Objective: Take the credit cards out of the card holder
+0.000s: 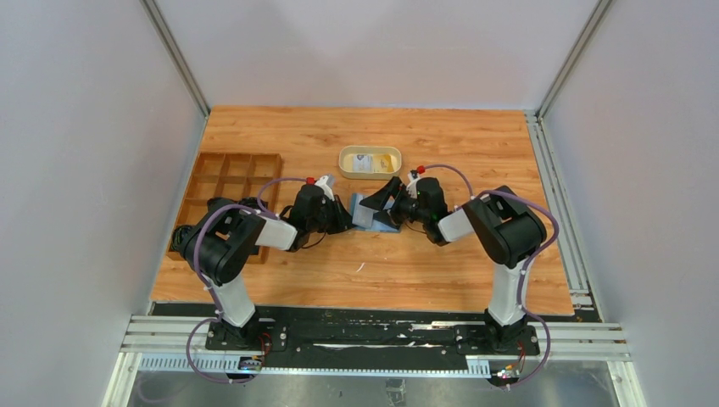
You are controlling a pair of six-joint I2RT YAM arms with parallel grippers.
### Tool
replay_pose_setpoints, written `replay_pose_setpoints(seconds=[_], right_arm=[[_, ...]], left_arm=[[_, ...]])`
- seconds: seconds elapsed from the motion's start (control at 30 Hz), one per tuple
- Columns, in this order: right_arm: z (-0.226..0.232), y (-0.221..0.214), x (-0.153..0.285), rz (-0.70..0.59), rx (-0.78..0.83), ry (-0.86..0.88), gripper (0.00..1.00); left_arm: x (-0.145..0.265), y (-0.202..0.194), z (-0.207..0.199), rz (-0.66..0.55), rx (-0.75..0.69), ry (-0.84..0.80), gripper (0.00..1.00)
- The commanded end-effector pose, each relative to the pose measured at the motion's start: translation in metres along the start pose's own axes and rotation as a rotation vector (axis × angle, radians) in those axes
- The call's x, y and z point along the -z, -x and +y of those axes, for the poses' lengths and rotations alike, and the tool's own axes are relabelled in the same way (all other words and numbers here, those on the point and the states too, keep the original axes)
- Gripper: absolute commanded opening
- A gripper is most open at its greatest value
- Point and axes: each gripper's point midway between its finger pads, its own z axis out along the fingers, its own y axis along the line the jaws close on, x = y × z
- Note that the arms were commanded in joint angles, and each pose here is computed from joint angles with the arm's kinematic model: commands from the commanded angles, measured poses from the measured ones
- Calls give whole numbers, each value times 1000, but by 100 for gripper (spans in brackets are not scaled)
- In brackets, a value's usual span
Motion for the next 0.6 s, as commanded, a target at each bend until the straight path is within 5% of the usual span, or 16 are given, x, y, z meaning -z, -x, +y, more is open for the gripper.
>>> replay_pose_setpoints(seconds=[0.0, 0.37, 0.57], right_arm=[[-50, -23, 0, 80, -26, -110, 87], [-86, -23, 14, 111, 144, -427, 89], [-65, -26, 1, 92, 133, -246, 89]], left_arm=[[37, -101, 113, 302, 28, 448, 0], [36, -102, 116, 308, 29, 461, 0], [38, -102, 121, 310, 29, 486, 0]])
